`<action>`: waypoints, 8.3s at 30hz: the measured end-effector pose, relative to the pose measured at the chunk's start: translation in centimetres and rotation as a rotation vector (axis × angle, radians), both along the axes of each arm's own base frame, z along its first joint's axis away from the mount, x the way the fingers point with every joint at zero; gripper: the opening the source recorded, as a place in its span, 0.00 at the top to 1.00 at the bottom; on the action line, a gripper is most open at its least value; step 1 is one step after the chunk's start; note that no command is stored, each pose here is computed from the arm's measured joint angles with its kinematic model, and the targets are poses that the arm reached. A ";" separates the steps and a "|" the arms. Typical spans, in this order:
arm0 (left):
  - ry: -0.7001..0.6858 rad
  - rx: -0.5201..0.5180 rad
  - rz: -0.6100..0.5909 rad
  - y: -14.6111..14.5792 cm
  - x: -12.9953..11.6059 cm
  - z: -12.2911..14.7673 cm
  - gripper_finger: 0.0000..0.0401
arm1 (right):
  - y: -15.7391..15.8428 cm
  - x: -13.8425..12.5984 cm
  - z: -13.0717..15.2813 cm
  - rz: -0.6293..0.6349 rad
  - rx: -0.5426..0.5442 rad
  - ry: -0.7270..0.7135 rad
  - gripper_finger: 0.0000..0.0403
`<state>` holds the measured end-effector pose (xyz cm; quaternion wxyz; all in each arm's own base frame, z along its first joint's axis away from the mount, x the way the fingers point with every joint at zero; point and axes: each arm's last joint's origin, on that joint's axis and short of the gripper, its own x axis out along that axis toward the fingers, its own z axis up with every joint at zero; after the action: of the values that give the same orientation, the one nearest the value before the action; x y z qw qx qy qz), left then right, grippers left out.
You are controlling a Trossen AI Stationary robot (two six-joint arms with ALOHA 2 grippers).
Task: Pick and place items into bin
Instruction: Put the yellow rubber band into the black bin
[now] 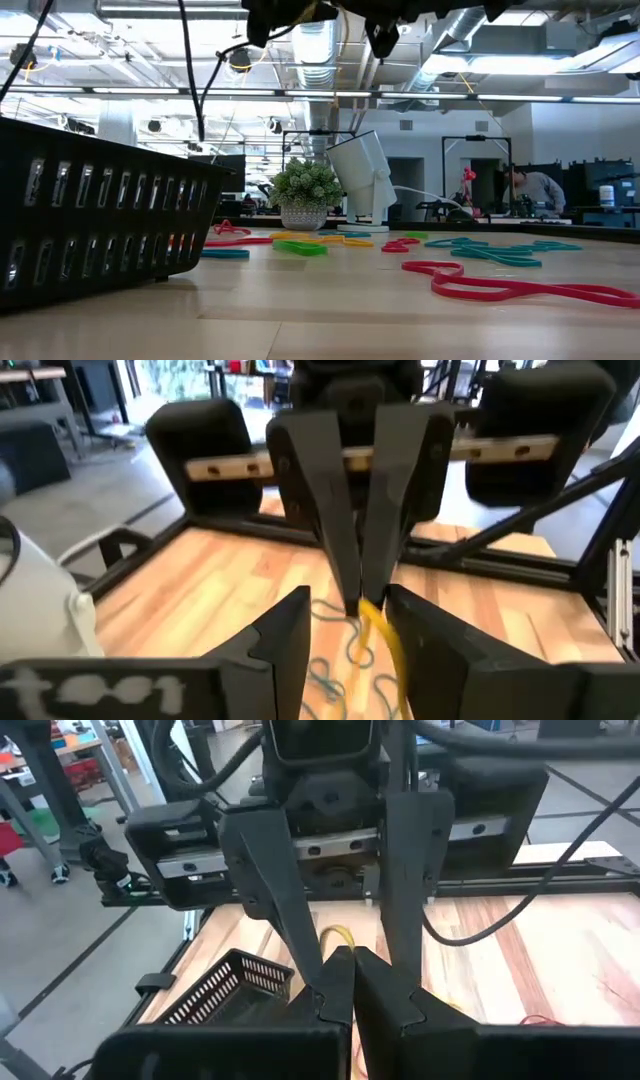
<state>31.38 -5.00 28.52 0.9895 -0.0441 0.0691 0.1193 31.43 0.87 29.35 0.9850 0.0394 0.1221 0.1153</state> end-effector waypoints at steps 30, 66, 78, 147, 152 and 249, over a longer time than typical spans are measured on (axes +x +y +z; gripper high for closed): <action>0.135 -0.165 -0.233 -5.8 -5.1 1.2 1.00 | 1.9 -1.4 -2.9 0.024 0.063 0.360 0.73; 0.791 -0.638 -0.333 -9.0 -3.5 -8.8 0.89 | 2.0 -17.1 -6.7 -0.068 -0.063 0.142 0.73; 0.889 -0.730 -0.335 -8.6 -3.8 -9.1 0.65 | 2.0 -17.0 -6.8 -0.069 -0.065 0.148 0.73; 0.850 -0.288 0.263 6.7 -9.7 -16.5 0.90 | 2.1 -15.2 -9.1 -0.157 -0.151 0.310 0.73; 0.840 -0.211 0.212 6.1 -8.7 -14.4 0.99 | 2.1 -15.2 -9.1 -0.156 -0.151 0.310 0.73; 1.328 -0.231 -0.231 -14.1 1.3 -11.3 0.78 | 2.7 -10.9 -11.8 -0.134 -0.289 0.370 0.72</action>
<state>32.73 -19.08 17.24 0.7328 -0.0593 0.6778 0.0065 20.57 3.56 17.53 0.9467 -0.0736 0.3130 0.0219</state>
